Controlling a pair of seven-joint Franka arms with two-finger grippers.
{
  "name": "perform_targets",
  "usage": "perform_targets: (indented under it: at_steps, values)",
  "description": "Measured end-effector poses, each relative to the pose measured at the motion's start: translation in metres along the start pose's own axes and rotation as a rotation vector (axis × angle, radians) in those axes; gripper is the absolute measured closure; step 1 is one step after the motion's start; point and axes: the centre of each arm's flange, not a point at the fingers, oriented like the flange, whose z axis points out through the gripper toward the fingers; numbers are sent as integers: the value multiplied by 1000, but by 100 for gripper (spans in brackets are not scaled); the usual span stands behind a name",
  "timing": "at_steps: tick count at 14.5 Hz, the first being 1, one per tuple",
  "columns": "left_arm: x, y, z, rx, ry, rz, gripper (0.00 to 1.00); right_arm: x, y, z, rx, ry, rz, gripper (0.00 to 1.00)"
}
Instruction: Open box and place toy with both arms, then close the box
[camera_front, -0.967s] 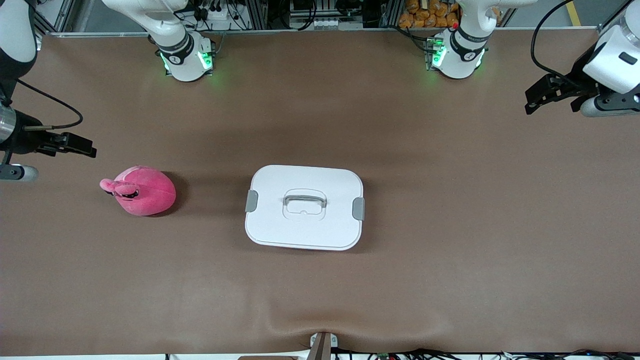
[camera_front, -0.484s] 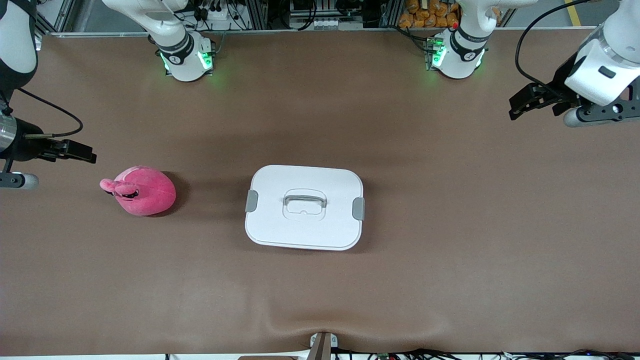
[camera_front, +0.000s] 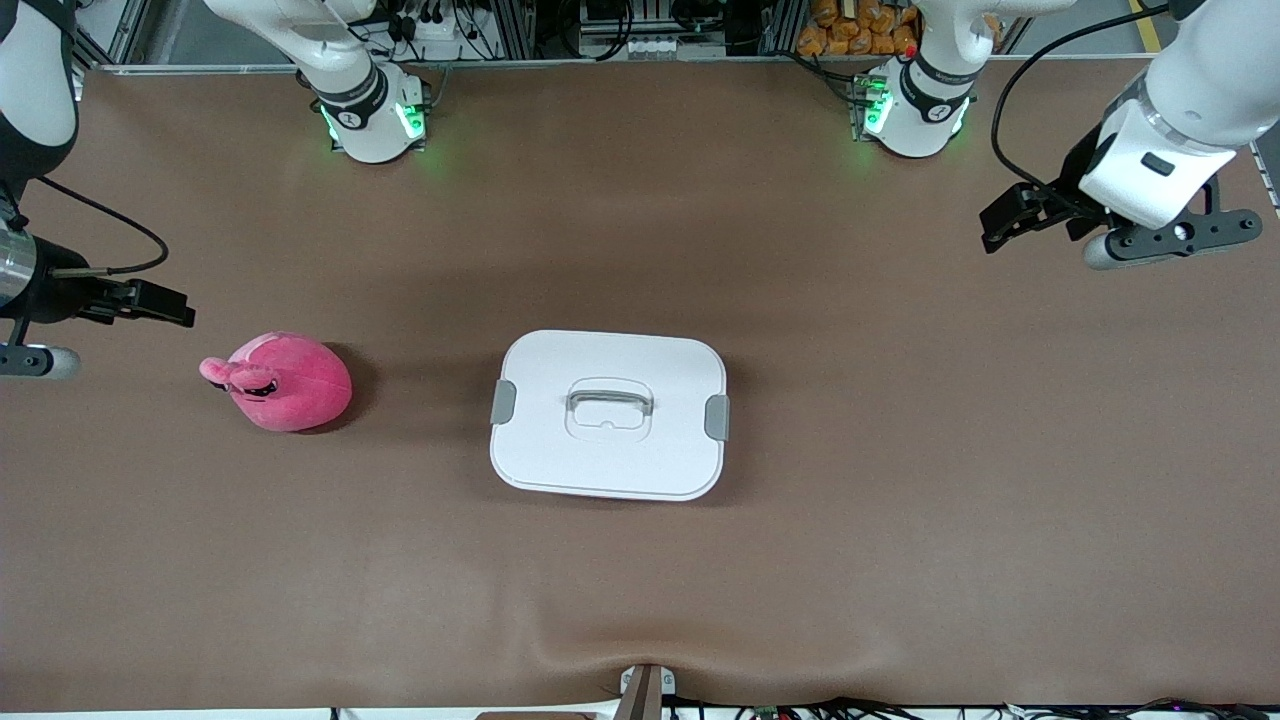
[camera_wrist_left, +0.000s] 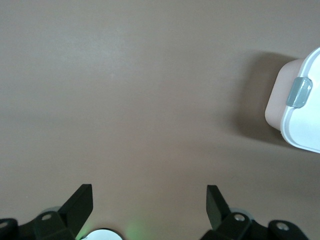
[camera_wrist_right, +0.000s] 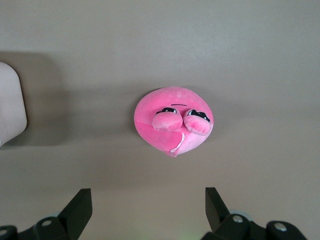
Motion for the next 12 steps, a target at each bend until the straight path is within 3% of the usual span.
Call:
perform_targets:
  at_steps: [12]
  values:
    - [-7, 71, 24, -19, 18, -154, 0, 0, 2, 0, 0, 1, 4, 0]
